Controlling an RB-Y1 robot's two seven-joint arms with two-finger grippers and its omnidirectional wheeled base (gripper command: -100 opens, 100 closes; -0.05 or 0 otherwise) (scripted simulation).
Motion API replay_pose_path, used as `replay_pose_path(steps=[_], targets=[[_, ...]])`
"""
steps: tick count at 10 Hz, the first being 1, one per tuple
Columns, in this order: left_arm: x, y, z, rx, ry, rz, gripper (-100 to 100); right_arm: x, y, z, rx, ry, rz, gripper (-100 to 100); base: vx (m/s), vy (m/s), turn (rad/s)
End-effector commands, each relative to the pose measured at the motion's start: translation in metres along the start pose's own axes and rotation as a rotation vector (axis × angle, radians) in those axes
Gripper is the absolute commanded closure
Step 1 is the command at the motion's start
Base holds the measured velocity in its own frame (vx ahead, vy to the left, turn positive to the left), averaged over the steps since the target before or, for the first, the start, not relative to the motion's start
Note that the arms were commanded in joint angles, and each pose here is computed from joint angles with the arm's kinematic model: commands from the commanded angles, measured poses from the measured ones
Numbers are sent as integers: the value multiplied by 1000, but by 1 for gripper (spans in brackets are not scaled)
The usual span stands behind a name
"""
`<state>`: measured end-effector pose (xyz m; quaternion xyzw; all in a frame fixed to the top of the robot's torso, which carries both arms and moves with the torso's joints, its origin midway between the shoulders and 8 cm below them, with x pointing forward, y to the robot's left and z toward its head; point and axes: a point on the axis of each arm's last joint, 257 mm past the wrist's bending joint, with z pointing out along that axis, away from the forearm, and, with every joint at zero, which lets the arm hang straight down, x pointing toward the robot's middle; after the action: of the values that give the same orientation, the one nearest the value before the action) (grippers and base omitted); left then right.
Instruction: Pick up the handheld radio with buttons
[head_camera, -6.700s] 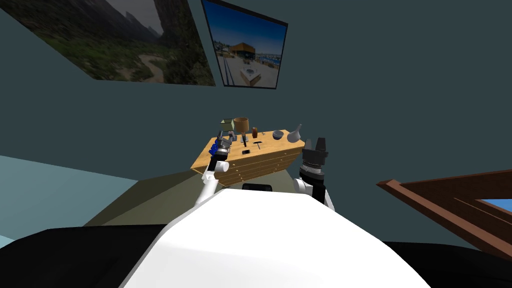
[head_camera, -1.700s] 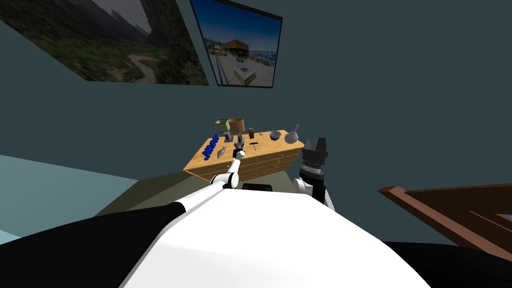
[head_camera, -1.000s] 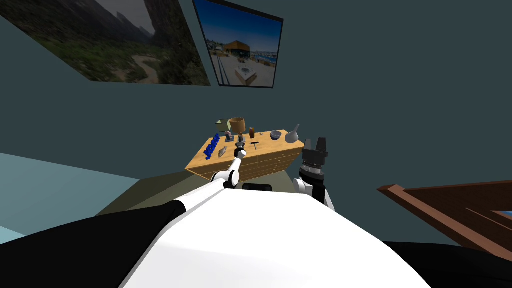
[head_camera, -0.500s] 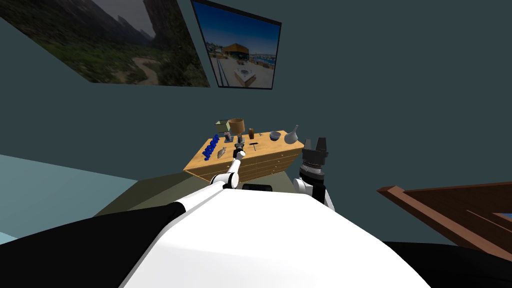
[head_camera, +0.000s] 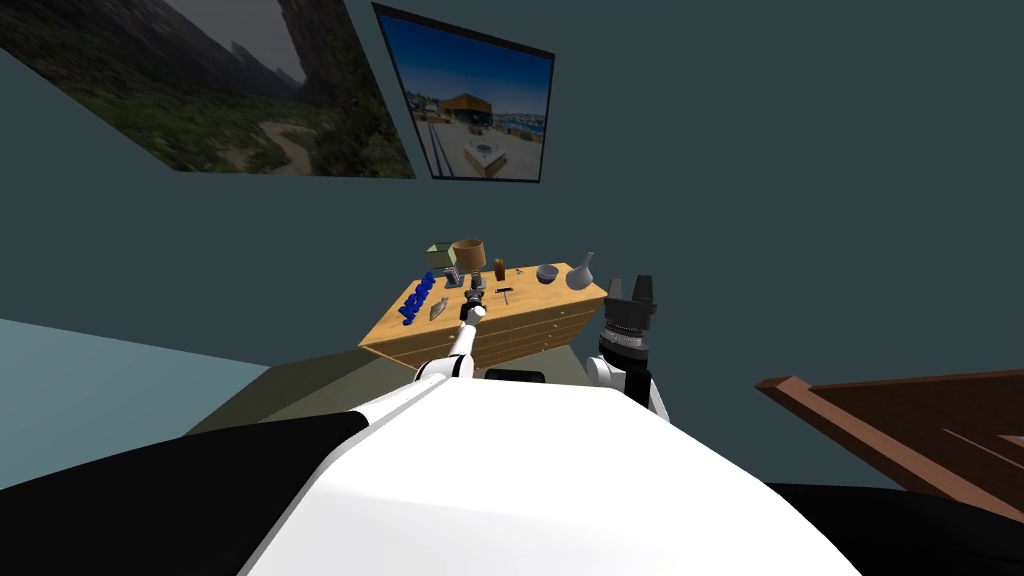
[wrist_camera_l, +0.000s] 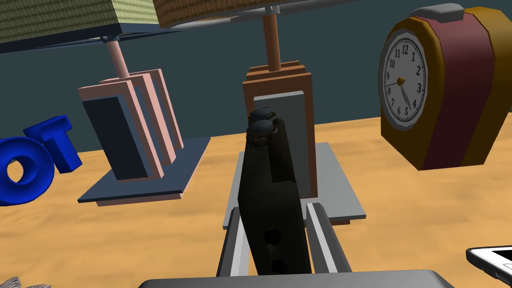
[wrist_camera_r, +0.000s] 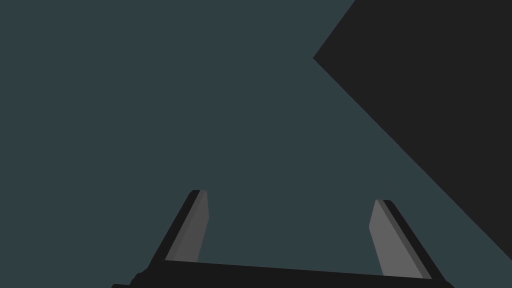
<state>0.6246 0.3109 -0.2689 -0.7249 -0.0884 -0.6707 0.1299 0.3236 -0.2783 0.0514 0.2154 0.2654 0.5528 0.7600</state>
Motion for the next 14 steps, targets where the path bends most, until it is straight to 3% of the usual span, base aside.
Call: replay_pose_path(steps=[1, 3, 4, 5, 7, 8, 9, 10, 11, 12, 13, 14], targets=[[-13, -9, -8, -9, -24, -3, 100, 0, 0, 0, 0, 0, 0, 0, 36, -48, -20], [1, -20, -10, 10, 10, -4, 100, 0, 0, 0, 0, 0, 0, 0, 28, -36, 1], [-14, -27, -18, -1, -18, -5, 100, 0, 0, 0, 0, 0, 0, 0, 34, -41, -21], [-5, -35, -20, 12, 4, -4, 100, 0, 0, 0, 0, 0, 0, 0, 45, -46, -2], [-18, -48, -32, 9, -17, -2, 100, 0, 0, 0, 0, 0, 0, 0, 62, -54, -7], [-8, -50, -30, 12, 2, -3, 100, 0, 0, 0, 0, 0, 0, 0, 17, -16, -3], [-21, -55, -39, -1, -27, -3, 100, 0, 0, 0, 0, 0, 0, 0, 35, -41, -22], [-10, -63, -42, 12, 0, -1, 100, 0, 0, 0, 0, 0, 0, 0, 37, -45, 3], [-19, -67, -51, -3, -23, -2, 100, 0, 0, 0, 0, 0, 0, 0, 56, -54, -16], [-17, -75, -55, 8, -15, 3, 100, 0, 0, 0, 0, 0, 0, 0, 53, -47, -8], [-3, -77, -54, 11, 12, 1, 100, 0, 0, 0, 0, 0, 0, 0, 18, -23, 6], [-17, -81, -64, -4, -19, 3, 100, 0, 0, 0, 0, 0, 0, 0, 43, -35, -20]])
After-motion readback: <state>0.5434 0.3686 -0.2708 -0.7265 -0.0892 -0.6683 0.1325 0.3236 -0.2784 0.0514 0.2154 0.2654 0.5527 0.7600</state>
